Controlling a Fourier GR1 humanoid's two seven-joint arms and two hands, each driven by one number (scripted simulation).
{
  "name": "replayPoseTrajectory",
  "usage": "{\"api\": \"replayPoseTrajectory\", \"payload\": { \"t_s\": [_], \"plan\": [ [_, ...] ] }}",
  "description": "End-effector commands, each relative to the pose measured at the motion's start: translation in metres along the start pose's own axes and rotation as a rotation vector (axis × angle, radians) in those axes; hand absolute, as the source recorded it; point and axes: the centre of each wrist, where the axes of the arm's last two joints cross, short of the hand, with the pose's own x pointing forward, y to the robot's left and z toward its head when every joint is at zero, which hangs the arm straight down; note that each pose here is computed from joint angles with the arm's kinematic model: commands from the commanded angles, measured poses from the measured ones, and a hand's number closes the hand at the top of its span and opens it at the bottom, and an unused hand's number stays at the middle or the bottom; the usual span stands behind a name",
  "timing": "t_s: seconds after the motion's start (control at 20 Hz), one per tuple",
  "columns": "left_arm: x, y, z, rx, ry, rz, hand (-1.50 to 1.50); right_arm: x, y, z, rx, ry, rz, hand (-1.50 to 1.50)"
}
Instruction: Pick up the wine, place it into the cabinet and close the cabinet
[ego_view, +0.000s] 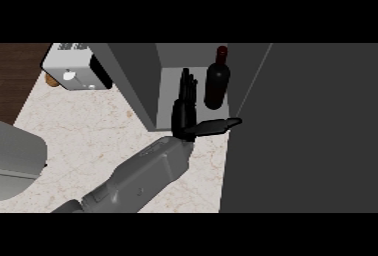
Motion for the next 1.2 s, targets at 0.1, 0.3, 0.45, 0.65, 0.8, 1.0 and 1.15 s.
{"api": "replayPoseTrajectory", "payload": {
  "t_s": [0.1, 0.3, 0.45, 0.65, 0.8, 1.0, 1.15],
  "plan": [
    [0.002, 0.001, 0.015, -0.016, -0.03, 0.008, -1.5, -0.006, -0.011, -0.003, -0.031, 0.006, 0.005, -1.5],
    [0.005, 0.014, 0.036, -0.057, -0.03, 0.015, -1.5, -0.001, -0.015, -0.003, -0.04, 0.011, 0.008, -1.5],
    [0.006, 0.013, 0.049, -0.104, -0.03, 0.026, -1.5, 0.0, -0.004, -0.002, -0.001, 0.028, 0.009, -1.5],
    [0.033, 0.035, 0.047, -0.177, -0.051, 0.025, -1.5, -0.003, -0.019, -0.001, -0.039, -0.015, 0.036, -1.5],
    [0.053, 0.038, 0.054, -0.195, -0.06, 0.028, -1.5, 0.008, -0.014, 0.023, -0.059, -0.002, 0.06, -1.5],
    [0.067, 0.079, 0.074, -0.237, -0.011, 0.029, -1.5, 0.016, -0.017, 0.014, -0.058, -0.012, 0.051, -1.5],
    [0.08, 0.093, 0.095, -0.269, -0.03, 0.05, -1.5, 0.012, -0.013, 0.014, 0.075, 0.039, 0.034, 1.5]
  ]
}}
